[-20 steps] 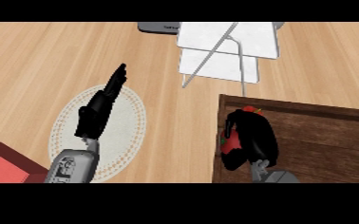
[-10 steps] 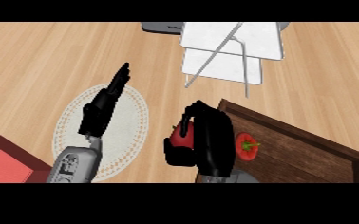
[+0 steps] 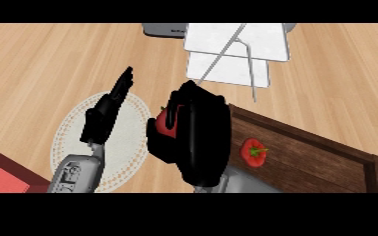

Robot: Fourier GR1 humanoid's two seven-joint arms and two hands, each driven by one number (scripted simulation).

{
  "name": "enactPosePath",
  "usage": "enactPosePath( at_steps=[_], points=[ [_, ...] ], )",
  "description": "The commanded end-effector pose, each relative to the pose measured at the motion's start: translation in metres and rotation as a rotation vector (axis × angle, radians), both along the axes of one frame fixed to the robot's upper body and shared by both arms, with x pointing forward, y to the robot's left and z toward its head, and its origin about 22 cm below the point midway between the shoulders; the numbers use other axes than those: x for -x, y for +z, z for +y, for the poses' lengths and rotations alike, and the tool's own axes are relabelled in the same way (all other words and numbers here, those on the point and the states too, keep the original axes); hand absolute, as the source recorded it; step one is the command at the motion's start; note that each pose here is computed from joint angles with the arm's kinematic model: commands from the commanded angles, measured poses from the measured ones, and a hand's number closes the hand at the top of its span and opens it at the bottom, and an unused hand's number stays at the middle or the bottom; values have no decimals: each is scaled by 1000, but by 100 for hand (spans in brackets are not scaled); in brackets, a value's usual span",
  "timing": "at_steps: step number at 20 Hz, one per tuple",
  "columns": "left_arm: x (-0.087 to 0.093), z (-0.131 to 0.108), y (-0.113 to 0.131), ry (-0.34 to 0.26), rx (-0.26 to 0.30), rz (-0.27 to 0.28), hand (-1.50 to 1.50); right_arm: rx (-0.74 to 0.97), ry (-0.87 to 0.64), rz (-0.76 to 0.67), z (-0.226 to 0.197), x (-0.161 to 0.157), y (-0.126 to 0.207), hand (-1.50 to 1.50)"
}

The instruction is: Pick the tomato from the tray and place it in the tiered shelf

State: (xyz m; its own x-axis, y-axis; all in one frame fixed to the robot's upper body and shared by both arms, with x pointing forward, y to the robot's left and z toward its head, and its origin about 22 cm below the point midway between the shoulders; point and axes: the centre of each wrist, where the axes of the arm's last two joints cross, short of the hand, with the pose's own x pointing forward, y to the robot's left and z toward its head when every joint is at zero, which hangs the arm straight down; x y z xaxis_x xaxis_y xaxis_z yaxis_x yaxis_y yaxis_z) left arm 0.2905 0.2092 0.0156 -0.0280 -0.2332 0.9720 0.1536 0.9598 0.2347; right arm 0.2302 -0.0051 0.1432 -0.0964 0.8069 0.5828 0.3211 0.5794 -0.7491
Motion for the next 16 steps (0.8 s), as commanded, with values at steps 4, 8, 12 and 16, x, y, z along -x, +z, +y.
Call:
enactPosePath(
  at_steps=[4, 8, 12, 16],
  points=[
    [-4, -7, 2, 0, -17, -2, 0, -100, -233, -67, 17, -14, 52, 150],
    [-6, -2, 9, 5, 2, -3, 0, -37, -323, -117, 20, -32, 77, 150],
    [4, 7, -5, 6, -4, -1, 0, -50, -349, -153, 24, -41, 102, 150],
    [-4, 11, 1, 25, -5, 8, 0, -43, -407, -175, 26, -52, 130, 150]
  ],
)
